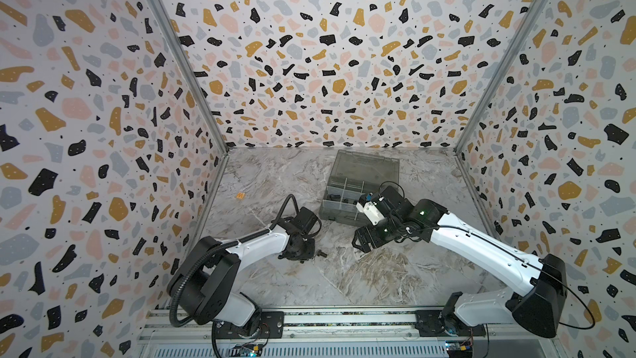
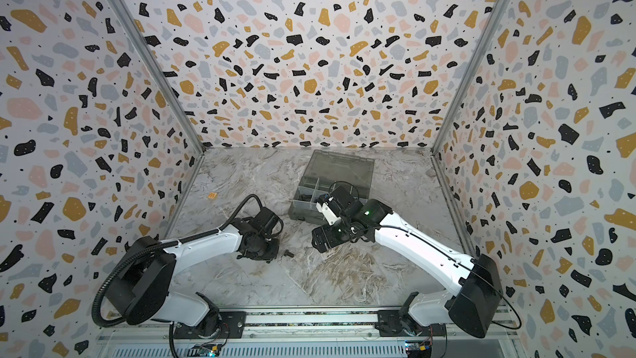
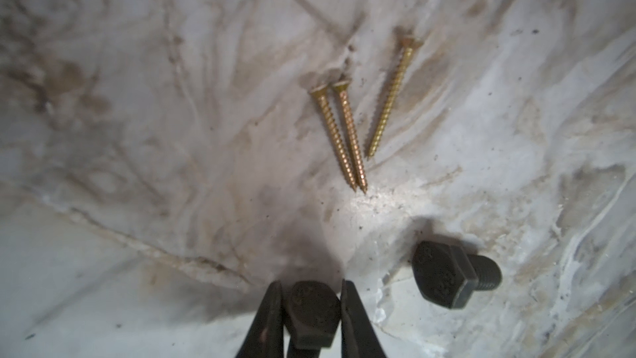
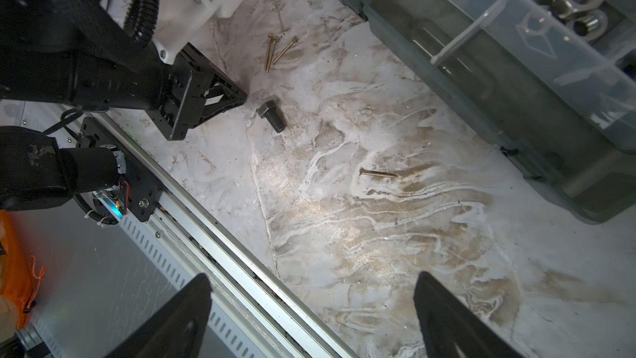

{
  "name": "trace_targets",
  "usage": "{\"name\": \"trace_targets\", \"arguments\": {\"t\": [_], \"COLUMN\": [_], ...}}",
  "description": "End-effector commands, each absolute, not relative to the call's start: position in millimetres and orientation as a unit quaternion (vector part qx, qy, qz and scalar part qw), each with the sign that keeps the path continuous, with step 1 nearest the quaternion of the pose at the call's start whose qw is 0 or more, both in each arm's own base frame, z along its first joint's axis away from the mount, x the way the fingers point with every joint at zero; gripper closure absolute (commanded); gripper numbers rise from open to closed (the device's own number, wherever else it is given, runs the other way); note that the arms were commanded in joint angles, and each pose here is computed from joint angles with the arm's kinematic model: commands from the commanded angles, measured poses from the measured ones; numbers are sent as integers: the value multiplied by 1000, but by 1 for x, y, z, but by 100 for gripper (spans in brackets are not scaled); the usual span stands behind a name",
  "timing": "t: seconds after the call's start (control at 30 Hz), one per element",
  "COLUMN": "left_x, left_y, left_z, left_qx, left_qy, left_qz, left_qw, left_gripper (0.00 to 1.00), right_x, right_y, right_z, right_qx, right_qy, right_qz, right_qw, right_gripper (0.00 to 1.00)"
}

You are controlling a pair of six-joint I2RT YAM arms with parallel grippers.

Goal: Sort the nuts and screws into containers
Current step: 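Carry the black bolt over the organizer with the left gripper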

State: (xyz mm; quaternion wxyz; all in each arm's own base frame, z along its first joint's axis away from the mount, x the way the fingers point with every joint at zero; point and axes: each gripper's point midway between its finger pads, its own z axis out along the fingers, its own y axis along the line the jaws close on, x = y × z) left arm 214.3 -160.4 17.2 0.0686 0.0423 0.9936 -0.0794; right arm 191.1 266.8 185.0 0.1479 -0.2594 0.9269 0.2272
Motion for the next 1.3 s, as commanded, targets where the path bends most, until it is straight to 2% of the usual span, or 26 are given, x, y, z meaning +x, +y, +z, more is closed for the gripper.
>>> {"name": "trace_targets", "arguments": {"t": [0.0,0.27,0.43,0.6,0.93,1.27], "left_x": [219,247,291,343,424,453], "left_y": [-165,-174,-203,-234,-284,-278], "left_z": [20,75,123,145,130,98], "left_qx": [53,67,77,109,152,122], "left_qy": [993,990,982,976,973,978], "left_qz": [-75,-66,-85,-80,-77,-108], "left_qw": [68,105,147,168,153,133], "left_gripper": [87,87,86,86,86,85], "right_x": [188,195,208,227,281,347], "right_y": [257,248,245,241,232,241], "right_z": [194,201,203,210,211,207], "right_qx": [-260,-256,-246,-234,-204,-192], "right_qy": [926,927,927,927,932,934], "right_qz": [227,220,224,225,227,226], "right_qw": [153,166,175,189,197,200], "right_gripper": [6,6,6,6,6,7]}}
